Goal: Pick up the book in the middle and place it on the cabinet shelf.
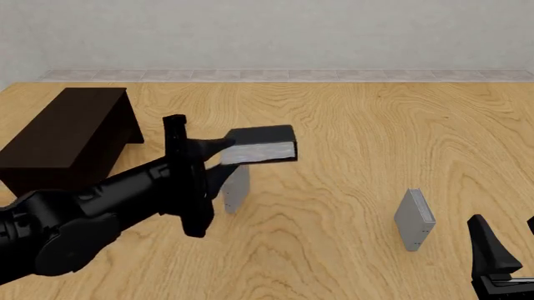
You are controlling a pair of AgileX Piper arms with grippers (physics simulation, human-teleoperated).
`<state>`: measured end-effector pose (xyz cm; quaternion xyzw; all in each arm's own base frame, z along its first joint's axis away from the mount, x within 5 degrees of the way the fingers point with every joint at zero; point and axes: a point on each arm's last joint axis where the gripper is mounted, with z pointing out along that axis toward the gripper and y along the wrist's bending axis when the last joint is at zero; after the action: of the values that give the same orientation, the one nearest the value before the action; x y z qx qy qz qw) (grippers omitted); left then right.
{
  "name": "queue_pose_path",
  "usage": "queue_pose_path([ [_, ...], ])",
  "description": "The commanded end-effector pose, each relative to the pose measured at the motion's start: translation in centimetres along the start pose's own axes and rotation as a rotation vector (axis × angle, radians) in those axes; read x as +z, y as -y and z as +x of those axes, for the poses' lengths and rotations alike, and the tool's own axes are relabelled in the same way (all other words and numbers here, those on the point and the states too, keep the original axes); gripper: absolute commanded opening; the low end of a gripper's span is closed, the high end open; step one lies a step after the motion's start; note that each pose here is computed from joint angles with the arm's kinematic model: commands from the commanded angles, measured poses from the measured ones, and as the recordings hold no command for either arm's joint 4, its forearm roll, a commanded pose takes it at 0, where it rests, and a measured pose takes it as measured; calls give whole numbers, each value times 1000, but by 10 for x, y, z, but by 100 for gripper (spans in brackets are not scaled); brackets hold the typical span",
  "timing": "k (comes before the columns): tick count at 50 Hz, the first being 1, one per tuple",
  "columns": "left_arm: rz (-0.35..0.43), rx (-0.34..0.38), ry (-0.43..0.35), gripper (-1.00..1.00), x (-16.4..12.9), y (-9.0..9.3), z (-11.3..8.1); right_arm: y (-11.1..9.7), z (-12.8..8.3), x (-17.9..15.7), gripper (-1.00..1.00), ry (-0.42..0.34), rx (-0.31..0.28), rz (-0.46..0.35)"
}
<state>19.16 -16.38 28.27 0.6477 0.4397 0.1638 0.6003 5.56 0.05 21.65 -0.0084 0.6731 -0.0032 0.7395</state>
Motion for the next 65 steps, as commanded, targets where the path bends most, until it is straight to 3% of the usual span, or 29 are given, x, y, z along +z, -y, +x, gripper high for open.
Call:
queue_pose_path([
  [1,-90,97,-36,-100,-12,-14,11,0,0,0,100,0,0,0],
  [8,-93,143,-96,-100,-17,-19,23,0,0,0,100,0,0,0],
  [15,-149,157,-174,-100,-22,-39,39,0,0,0,100,0,1,0],
  [24,-200,205,-268,-100,-28,-41,62,0,0,0,100,0,0,0],
  [26,-224,176,-290,-100,-31,-53,66,0,0,0,100,0,-1,0],
  [30,-234,195,-319,-100,-33,-51,73,0,0,0,100,0,0,0],
  [36,-258,164,-366,-100,-40,-64,81,0,0,0,100,0,0,0],
  [44,-284,161,-474,-100,-52,-72,104,0,0,0,100,0,0,0],
  [48,-350,137,-499,-100,-61,-88,107,0,0,0,100,0,0,0],
  [58,-342,155,-584,-100,-70,-89,123,0,0,0,100,0,0,0],
  [65,-305,72,-654,-100,-78,-78,140,0,0,0,100,0,0,0],
])
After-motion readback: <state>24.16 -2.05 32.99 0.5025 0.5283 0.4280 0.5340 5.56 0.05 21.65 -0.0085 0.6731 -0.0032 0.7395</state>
